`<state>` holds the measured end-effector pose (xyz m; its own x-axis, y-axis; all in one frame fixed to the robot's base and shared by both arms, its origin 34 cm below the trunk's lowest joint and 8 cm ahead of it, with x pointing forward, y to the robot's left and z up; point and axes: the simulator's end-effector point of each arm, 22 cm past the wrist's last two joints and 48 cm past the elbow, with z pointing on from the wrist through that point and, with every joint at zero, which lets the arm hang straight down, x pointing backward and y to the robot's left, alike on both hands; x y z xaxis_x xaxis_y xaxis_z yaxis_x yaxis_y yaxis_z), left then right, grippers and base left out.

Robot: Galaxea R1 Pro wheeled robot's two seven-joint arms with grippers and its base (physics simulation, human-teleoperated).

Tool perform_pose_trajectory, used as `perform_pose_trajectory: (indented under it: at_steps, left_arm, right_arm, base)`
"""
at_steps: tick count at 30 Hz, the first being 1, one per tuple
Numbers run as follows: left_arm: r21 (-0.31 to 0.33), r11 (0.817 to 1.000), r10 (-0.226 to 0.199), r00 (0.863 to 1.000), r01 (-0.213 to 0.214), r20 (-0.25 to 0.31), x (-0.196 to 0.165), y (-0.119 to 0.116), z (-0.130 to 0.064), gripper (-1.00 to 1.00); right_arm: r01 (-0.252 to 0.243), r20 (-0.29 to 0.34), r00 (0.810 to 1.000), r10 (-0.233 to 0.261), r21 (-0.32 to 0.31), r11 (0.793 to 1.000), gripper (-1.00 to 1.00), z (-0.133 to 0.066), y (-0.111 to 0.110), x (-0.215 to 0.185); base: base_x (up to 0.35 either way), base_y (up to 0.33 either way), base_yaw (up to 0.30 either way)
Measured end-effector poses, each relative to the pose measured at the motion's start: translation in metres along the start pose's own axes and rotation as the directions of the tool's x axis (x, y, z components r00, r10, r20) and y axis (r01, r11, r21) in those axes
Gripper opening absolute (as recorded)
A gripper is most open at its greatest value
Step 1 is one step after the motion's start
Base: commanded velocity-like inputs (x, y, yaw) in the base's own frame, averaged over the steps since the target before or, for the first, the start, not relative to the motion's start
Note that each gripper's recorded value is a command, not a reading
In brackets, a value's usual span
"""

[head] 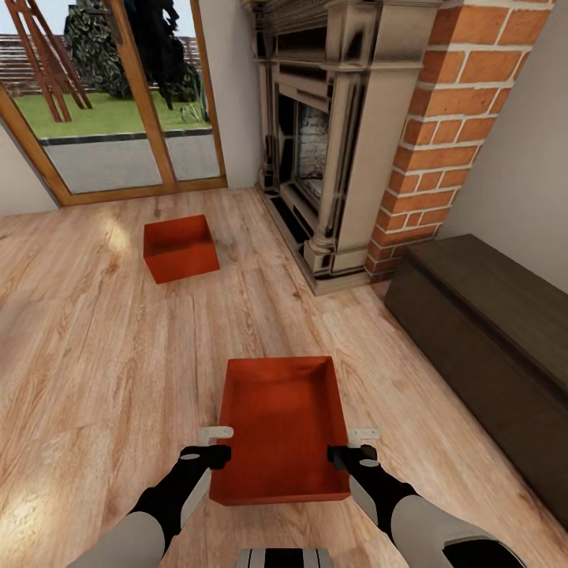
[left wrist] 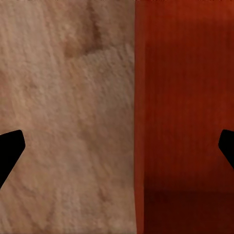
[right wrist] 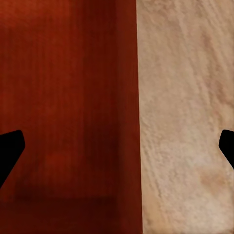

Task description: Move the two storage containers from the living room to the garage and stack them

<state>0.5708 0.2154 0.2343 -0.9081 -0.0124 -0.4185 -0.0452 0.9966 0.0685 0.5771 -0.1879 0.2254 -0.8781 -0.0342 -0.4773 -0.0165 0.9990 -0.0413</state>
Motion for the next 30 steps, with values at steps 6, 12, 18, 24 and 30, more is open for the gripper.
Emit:
perform_pose_trajectory:
  at_steps: [6,12,18,24,30]
  left_arm:
    - [0.000,1.000,0.000,1.000,0.000,0.001,0.002,0.000,0.004,1.00]
    - [0.000,1.000,0.000,1.000,0.000,0.001,0.008,-0.001,0.011,1.00]
    - [0.000,1.000,0.000,1.000,0.000,0.002,0.008,-0.001,0.011,1.00]
    - [0.000,1.000,0.000,1.000,0.000,0.003,0.007,-0.001,0.011,1.00]
    - [0.000,1.000,0.000,1.000,0.000,0.003,0.007,-0.001,0.011,1.00]
  right_arm:
    - [0.000,-0.001,1.000,0.000,-0.001,1.000,1.00,0.003,0.000,0.004]
    - [0.000,-0.001,1.000,0.000,0.000,1.000,1.00,0.010,0.000,0.010]
    - [0.003,-0.003,1.000,-0.003,0.001,1.000,1.00,0.010,0.000,0.011]
    - [0.004,-0.004,1.000,-0.004,0.001,1.000,1.00,0.010,0.000,0.011]
    - [0.004,-0.004,1.000,-0.004,0.001,1.000,1.00,0.010,0.000,0.012]
  base:
    - [0.000,0.000,0.000]
    - [0.000,0.000,0.000]
    - [0.000,0.000,0.000]
    - [0.000,0.000,0.000]
    - [0.000,0.000,0.000]
